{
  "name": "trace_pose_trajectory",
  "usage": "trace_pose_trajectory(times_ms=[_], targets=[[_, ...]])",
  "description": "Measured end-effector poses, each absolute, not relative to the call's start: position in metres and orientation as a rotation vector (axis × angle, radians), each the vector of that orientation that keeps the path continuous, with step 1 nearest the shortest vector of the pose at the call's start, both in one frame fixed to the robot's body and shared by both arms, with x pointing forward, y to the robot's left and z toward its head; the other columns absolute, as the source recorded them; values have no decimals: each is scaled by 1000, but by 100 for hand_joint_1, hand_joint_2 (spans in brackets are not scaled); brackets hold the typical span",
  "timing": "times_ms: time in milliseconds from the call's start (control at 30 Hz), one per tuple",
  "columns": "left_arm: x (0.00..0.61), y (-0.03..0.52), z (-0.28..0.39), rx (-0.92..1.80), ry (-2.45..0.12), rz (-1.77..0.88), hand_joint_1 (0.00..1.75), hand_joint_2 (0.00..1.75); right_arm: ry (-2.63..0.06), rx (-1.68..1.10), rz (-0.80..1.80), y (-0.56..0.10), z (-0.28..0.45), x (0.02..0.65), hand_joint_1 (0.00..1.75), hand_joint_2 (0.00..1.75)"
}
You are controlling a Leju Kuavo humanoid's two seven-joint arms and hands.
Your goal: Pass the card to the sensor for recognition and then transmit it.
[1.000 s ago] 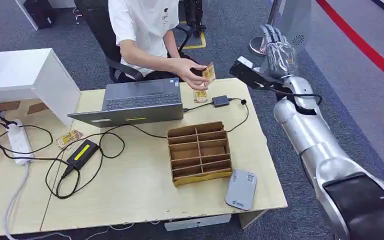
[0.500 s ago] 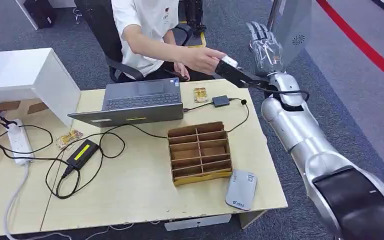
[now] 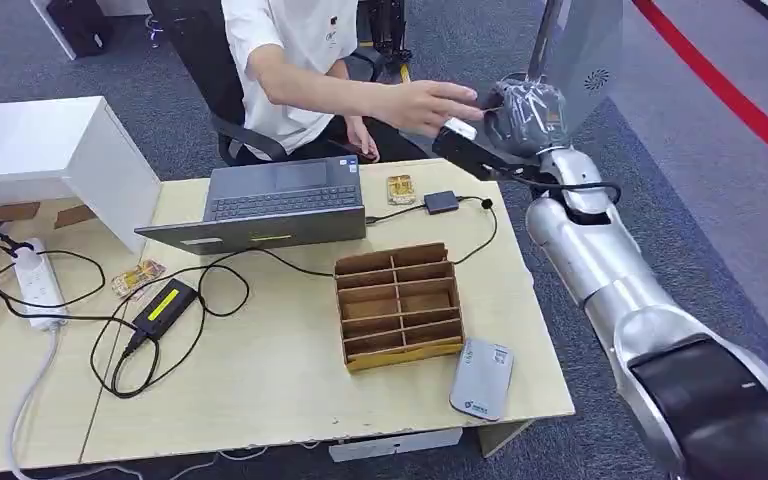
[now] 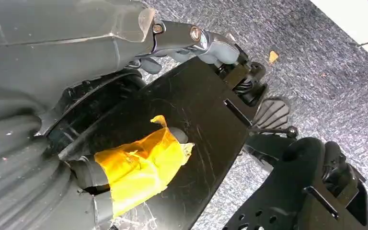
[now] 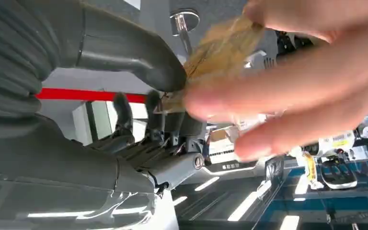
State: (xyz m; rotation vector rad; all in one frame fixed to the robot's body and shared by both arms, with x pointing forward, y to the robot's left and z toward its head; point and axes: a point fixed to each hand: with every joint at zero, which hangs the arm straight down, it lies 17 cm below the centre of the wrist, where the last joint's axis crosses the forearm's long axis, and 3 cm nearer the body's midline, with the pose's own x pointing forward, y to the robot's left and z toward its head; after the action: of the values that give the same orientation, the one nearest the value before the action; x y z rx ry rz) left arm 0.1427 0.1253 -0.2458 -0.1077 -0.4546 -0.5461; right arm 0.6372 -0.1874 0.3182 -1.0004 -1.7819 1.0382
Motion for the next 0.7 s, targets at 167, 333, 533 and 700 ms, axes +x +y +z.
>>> trace_pose_trajectory(times_ms=[167,333,533,700], targets=[[143,123,-245,-125,-462,-528,0,175,-1782,-1003,1038,-190,319,637,175,175],[144,120,-243,-152,-472,-495,0,175,-1782,-1002,1035,-193,321,637,175,175],[144,131,-244,-145,-482,-441,0,175,-1811,-1021,1038,-207,312,626,175,175],[143,143,-247,-128,-475,-400,0,175,-1829,-1026,1040,-227,298,608,175,175]])
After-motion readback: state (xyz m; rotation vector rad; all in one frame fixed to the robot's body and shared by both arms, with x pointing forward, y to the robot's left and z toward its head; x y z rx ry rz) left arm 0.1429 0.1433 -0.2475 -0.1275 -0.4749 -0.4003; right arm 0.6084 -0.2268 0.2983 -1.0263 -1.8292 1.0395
